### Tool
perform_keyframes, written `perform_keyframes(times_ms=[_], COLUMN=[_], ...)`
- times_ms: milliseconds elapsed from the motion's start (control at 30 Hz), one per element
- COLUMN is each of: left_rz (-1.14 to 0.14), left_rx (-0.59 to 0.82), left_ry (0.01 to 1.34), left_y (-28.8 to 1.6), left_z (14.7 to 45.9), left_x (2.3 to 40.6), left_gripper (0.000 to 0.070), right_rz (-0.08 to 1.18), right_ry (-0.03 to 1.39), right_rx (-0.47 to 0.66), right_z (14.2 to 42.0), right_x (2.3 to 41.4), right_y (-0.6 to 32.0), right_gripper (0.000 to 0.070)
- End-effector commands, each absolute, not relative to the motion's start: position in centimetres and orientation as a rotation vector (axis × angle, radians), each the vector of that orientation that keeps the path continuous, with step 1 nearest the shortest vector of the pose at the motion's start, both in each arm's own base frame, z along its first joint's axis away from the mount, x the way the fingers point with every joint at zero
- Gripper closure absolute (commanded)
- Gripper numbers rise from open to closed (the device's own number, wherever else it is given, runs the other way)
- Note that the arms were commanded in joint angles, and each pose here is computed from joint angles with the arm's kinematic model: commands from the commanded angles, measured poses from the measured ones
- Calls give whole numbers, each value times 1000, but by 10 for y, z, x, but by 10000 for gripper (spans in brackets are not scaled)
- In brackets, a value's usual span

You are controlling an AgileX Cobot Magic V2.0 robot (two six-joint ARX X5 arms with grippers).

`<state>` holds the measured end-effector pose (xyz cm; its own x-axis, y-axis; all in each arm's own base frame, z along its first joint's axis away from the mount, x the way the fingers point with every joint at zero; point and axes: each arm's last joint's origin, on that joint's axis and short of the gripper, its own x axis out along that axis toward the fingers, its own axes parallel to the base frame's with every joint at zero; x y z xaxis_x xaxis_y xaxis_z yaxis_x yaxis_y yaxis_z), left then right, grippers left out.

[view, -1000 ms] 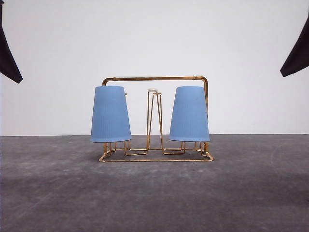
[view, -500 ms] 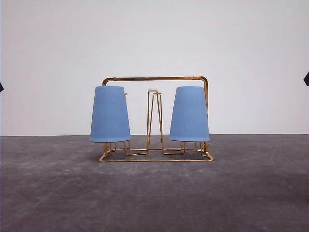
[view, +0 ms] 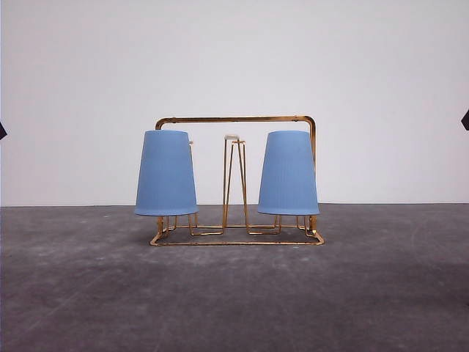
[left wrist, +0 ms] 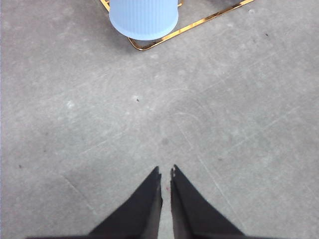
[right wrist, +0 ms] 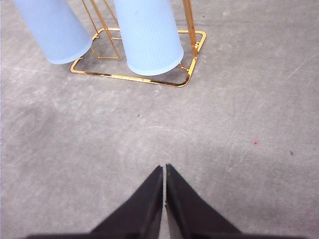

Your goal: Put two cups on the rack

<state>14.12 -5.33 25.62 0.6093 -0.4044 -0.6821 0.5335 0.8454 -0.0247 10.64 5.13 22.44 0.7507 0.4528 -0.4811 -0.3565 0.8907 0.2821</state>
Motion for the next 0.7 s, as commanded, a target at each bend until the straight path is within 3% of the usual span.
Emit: perform_keyframes(times_ms=[0, 133, 300, 400, 533, 667], left_rz=[-555, -494, -328, -195, -46, 4], left_rx=[201, 156, 49, 3, -10, -10], left_ry=[715, 605, 265, 128, 63, 53], left_y=[-53, -43, -25, -15, -6, -2], left_z=[258, 240, 210, 196, 181, 171], left_x=[141, 135, 119, 109, 99, 95], left_gripper=[688, 688, 688, 688, 688, 688], right_rz=[447, 447, 447, 447, 447, 447], right_ry=[559, 559, 559, 559, 559, 559], right_rx=[182, 182, 182, 182, 182, 182], right_z=[228, 228, 228, 228, 228, 228], right_x=[107, 107, 107, 107, 107, 107], right_y=[52, 52, 52, 52, 52, 52], right_gripper=[695, 695, 695, 695, 695, 695])
